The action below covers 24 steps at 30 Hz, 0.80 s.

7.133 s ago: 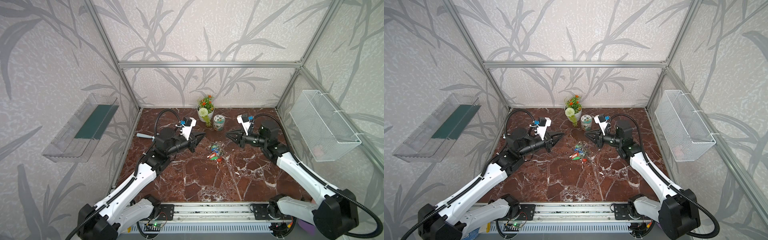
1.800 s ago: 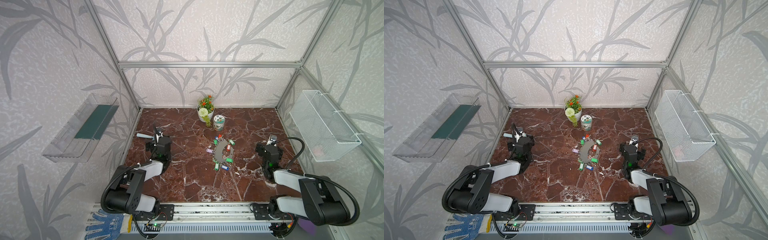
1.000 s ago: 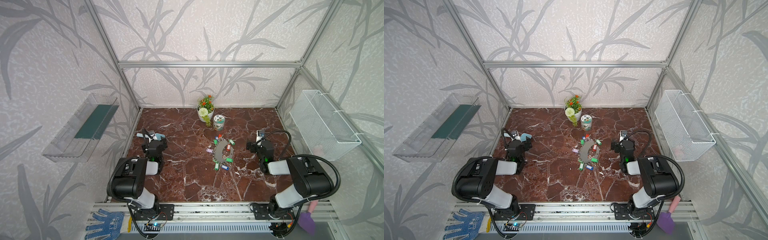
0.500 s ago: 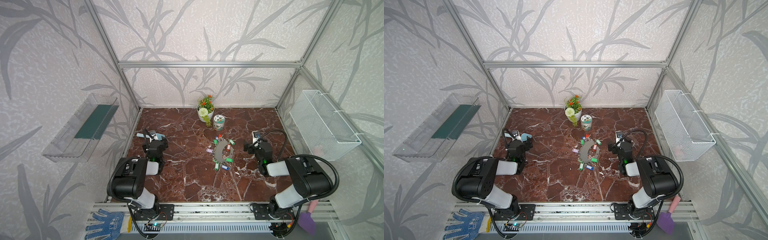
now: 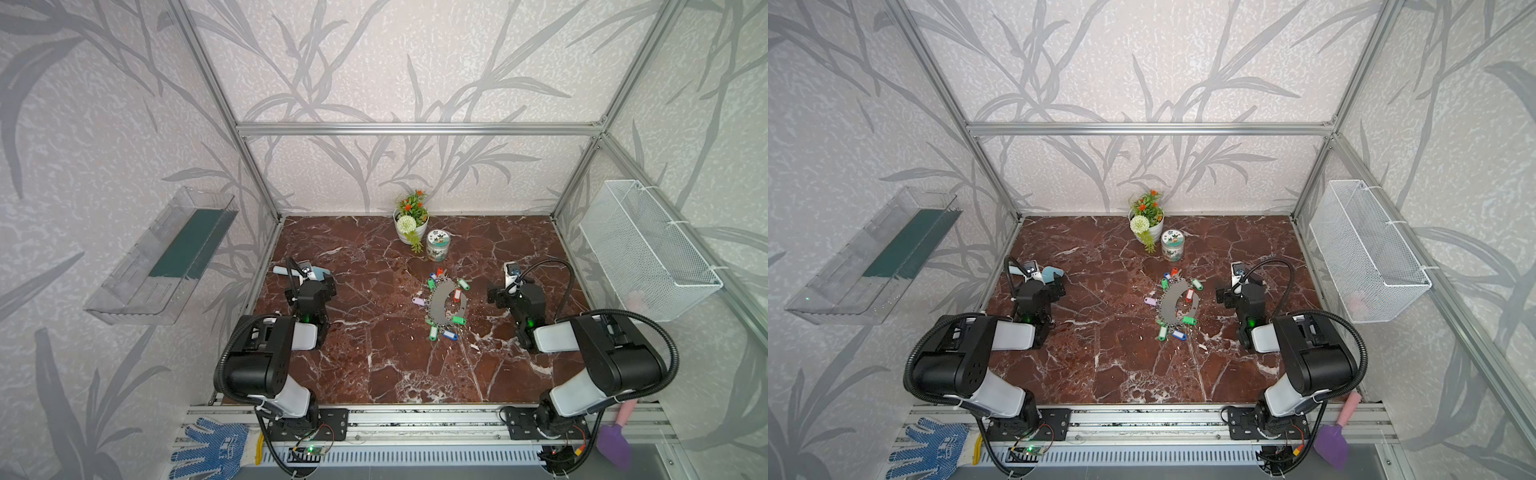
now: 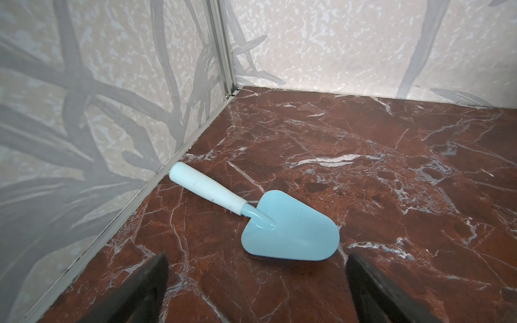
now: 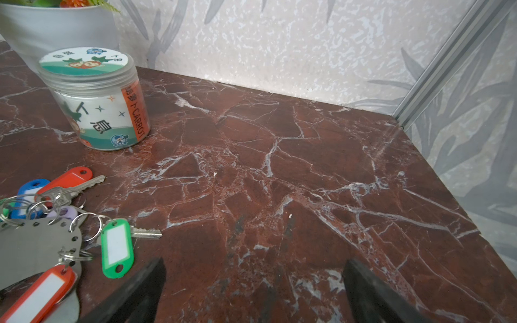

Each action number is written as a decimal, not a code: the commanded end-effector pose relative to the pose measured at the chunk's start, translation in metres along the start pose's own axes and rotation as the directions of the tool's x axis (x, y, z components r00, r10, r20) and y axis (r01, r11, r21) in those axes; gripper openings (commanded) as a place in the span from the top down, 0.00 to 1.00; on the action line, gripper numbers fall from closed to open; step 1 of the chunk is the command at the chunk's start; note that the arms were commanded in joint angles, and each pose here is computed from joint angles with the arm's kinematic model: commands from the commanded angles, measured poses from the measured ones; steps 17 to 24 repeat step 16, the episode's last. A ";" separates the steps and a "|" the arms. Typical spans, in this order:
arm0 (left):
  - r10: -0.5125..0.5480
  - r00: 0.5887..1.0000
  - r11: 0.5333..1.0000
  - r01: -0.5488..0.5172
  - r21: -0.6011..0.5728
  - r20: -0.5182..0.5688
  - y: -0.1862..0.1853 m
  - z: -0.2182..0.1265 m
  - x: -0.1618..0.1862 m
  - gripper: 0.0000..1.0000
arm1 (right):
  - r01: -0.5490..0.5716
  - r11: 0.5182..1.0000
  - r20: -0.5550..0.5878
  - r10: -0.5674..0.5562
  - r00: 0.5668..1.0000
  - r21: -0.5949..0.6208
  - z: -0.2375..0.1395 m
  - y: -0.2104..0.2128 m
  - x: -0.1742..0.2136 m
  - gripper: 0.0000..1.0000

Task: Put the keys on the keyring

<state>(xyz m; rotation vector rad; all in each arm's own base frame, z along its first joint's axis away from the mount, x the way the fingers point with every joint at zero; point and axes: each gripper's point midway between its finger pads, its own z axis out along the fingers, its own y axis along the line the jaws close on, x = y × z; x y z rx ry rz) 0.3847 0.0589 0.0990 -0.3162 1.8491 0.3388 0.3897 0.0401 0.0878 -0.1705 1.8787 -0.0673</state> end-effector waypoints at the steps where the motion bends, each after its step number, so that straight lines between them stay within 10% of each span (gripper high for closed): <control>1: 0.005 1.000 1.000 -0.005 0.002 0.011 -0.001 0.000 -0.001 0.01 | -0.007 1.000 0.015 0.008 1.000 -0.016 0.004 0.000 -0.007 0.01; 24: 0.003 1.000 1.000 -0.003 0.002 0.013 -0.001 0.000 -0.001 0.01 | -0.033 0.998 0.005 0.033 0.999 -0.057 0.006 -0.001 -0.007 0.01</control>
